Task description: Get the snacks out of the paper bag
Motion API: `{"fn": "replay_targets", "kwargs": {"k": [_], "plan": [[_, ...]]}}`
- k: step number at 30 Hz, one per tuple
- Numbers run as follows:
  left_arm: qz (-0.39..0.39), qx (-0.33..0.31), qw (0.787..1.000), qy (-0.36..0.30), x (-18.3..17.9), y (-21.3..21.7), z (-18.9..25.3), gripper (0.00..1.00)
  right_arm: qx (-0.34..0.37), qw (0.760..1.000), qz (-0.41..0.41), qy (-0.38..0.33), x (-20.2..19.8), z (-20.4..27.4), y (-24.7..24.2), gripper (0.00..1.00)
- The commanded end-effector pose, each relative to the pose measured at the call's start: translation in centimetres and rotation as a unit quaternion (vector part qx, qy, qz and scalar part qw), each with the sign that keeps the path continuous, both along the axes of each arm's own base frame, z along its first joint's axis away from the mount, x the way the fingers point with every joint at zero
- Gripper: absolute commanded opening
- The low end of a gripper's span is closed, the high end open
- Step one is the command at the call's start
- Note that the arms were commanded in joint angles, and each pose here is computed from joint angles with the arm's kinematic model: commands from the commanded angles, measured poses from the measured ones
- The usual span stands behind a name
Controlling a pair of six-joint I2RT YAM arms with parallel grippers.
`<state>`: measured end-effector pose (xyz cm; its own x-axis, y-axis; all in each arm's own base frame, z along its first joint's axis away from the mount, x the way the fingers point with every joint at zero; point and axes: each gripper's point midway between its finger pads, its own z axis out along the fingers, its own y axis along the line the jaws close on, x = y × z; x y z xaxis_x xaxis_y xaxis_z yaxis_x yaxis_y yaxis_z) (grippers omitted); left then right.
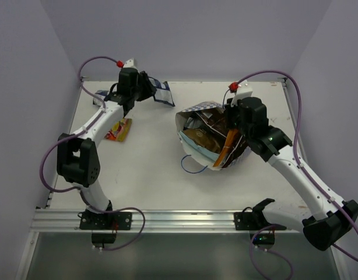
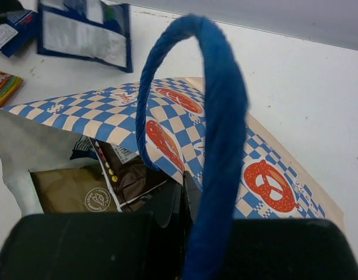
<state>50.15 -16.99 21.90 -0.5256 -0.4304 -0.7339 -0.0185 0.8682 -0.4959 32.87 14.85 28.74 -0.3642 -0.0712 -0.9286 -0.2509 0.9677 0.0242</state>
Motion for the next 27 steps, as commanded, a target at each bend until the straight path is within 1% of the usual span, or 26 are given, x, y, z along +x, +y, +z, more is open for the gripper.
{"fn": "replay_targets", "kwargs": {"k": [1, 2, 3, 4, 5, 6, 7, 8, 9, 10, 12, 13, 15, 16, 17, 18, 19, 20, 21, 23, 24, 26, 27], "plan": [[0.034, -0.050, 0.996, -0.066, -0.8, 2.4, 3.1, 0.62, -0.015, 1.000, 0.008, 0.020, -0.5, -0.9, -0.3, 0.00], [0.047, -0.049, 0.997, -0.037, -1.9, 3.6, 0.4, 0.94, -0.013, 1.000, 0.014, 0.019, -0.6, -0.8, -0.1, 0.00], [0.053, -0.051, 0.997, -0.023, -2.8, 3.9, -0.3, 1.00, -0.013, 1.000, 0.017, 0.019, -0.6, -0.8, 0.0, 0.00], [0.057, -0.059, 0.996, -0.023, -4.0, 4.1, 0.5, 1.00, -0.013, 1.000, 0.019, 0.018, -0.6, -0.7, 0.1, 0.00], [0.051, -0.059, 0.997, 0.000, -5.4, 4.0, -0.8, 1.00, -0.011, 1.000, 0.021, 0.019, -0.6, -0.7, 0.2, 0.00], [0.032, -0.072, 0.997, 0.008, -6.5, 3.2, -0.7, 1.00, -0.011, 1.000, 0.021, 0.019, -0.6, -0.6, 0.2, 0.00], [0.029, -0.093, 0.995, -0.004, -7.9, 2.8, 1.1, 1.00, -0.011, 1.000, 0.022, 0.019, -0.6, -0.6, 0.2, 0.00], [0.009, -0.098, 0.995, 0.003, -9.6, 1.2, 0.9, 1.00, -0.011, 1.000, 0.021, 0.019, -0.6, -0.7, 0.2, 0.00], [0.002, -0.105, 0.994, -0.015, -10.8, 0.5, 2.7, 1.00, -0.010, 1.000, 0.020, 0.018, -0.6, -0.6, 0.2, 0.00], [-0.026, -0.111, 0.993, -0.013, -12.5, -2.2, 3.4, 1.00, -0.011, 1.000, 0.018, 0.019, -0.6, -0.7, 0.1, 0.00], [-0.048, -0.123, 0.991, -0.014, -14.7, -4.7, 4.7, 0.99, -0.010, 1.000, 0.014, 0.020, -0.5, -0.8, 0.1, 0.00], [-0.077, -0.151, 0.986, -0.010, -16.9, -7.4, 6.0, 0.98, -0.009, 1.000, 0.015, 0.019, -0.6, -0.7, 0.1, 0.00], [-0.068, -0.174, 0.982, -0.011, -18.3, -9.2, 6.9, 0.96, -0.005, 1.000, 0.012, 0.017, -0.6, -0.5, 0.0, 0.00], [-0.091, -0.180, 0.979, -0.006, -20.0, -11.4, 7.2, 0.95, -0.003, 1.000, 0.012, 0.016, -0.6, -0.5, 0.0, 0.00], [-0.093, -0.186, 0.978, -0.007, -20.4, -12.3, 7.6, 0.94, -0.001, 1.000, 0.011, 0.012, -0.5, -0.4, 0.1, 0.00], [-0.080, -0.185, 0.979, -0.003, -20.1, -13.0, 7.0, 0.93, 0.001, 1.000, 0.011, 0.010, -0.5, -0.4, 0.1, 0.00], [-0.090, -0.188, 0.978, 0.005, -20.9, -14.3, 6.8, 0.93, 0.002, 1.000, 0.010, 0.009, -0.5, -0.5, 0.1, 0.00], [-0.095, -0.196, 0.976, 0.004, -20.8, -15.2, 7.2, 0.92, 0.003, 1.000, 0.009, 0.010, -0.5, -0.7, 0.1, 0.00], [-0.095, -0.190, 0.977, 0.017, -20.4, -16.1, 6.0, 0.92, 0.006, 1.000, 0.008, 0.012, -0.5, -0.7, 0.1, 0.00], [-0.101, -0.202, 0.974, 0.021, -20.2, -17.7, 6.3, 0.92, 0.012, 1.000, 0.011, 0.013, -0.7, -0.7, 0.2, 0.00], [-0.100, -0.193, 0.976, 0.030, -19.8, -18.7, 5.1, 0.92, 0.016, 1.000, 0.012, 0.010, -0.8, -0.6, 0.3, 0.00], [-0.110, -0.193, 0.974, 0.031, -19.5, -20.4, 5.3, 0.91, 0.020, 1.000, 0.011, 0.008, -0.9, -0.5, 0.2, 0.00], [-0.112, -0.186, 0.975, 0.046, -19.0, -21.3, 3.8, 0.91, 0.021, 1.000, 0.011, 0.006, -0.9, -0.4, 0.2, 0.00]]}}
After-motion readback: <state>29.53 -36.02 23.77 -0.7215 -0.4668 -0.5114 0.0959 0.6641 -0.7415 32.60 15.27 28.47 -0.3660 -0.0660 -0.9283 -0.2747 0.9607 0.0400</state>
